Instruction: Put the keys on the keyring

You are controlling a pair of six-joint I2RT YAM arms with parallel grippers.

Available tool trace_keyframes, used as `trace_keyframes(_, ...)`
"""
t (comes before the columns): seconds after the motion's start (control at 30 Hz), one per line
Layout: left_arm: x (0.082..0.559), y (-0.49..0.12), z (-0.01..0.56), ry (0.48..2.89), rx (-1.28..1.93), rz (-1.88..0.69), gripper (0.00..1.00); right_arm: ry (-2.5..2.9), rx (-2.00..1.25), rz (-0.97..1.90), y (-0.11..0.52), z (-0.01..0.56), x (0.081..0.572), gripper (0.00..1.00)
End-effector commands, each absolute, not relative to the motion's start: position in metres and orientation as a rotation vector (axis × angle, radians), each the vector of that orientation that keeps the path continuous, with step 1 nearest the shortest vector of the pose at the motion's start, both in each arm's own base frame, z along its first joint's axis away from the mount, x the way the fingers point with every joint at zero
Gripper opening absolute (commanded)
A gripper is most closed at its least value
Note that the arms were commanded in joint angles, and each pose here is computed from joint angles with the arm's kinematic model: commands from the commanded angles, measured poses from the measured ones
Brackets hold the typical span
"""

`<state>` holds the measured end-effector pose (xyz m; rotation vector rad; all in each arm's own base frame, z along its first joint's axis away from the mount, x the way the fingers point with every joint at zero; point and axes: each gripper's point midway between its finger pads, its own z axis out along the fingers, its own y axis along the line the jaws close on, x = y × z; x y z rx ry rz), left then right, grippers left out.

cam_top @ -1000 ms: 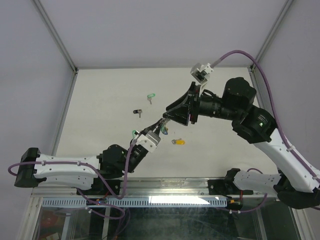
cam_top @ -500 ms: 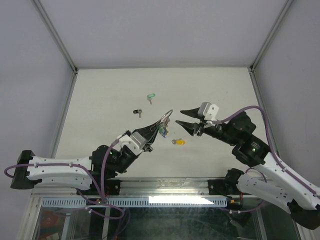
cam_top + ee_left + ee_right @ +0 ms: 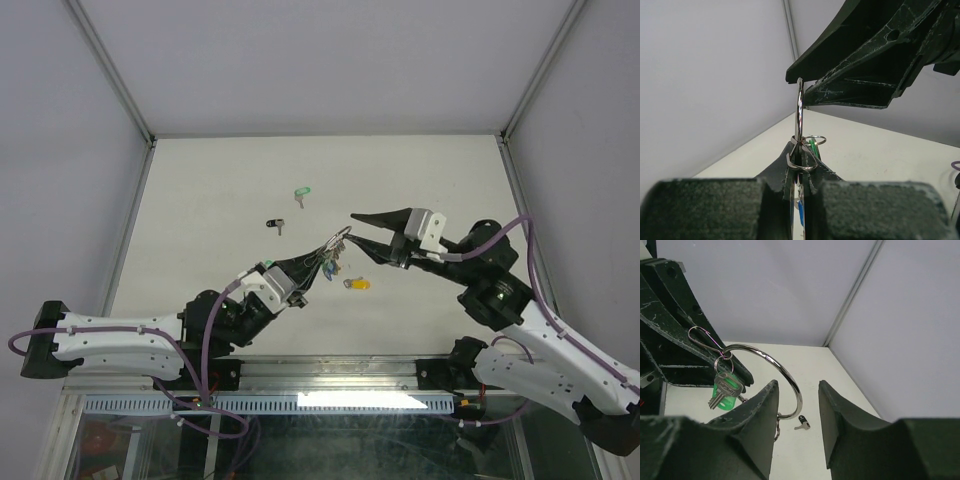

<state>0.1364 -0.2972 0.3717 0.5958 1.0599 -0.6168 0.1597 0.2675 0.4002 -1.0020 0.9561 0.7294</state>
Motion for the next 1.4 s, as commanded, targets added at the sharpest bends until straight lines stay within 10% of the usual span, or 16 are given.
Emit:
trace_keyframes(0.0, 0.13, -0.292, 0.398, 1.004, 0.541, -0.698, 0.0, 0.887, -1.009, 0.762, 0.273, 0.418, 0.153, 0.38)
trace_keyframes(0.23, 0.127, -0.293, 0.396, 1.004, 0.583, -0.7, 0.0, 0.918, -0.979, 0.682, 0.267, 0.425, 0.166, 0.03)
trace_keyframes(0.43, 0.139, -0.267, 0.389, 1.076, 0.543, -0.615, 0.56, 1.086, -0.914, 0.425, 0.228, 0.436, 0.196, 0.0)
trace_keyframes(0.8, 0.168, -0.218, 0.347, 1.298, 0.41, -0.408, 0.98, 1.581, -0.815, 0.025, 0.175, 0.376, 0.251, 0.0)
trace_keyframes(1.37, 0.281, -0.219, 0.261, 1.707, 0.42, -0.31, 0.99, 2.081, -0.507, 0.093, 0.147, 0.269, 0.3, 0.0)
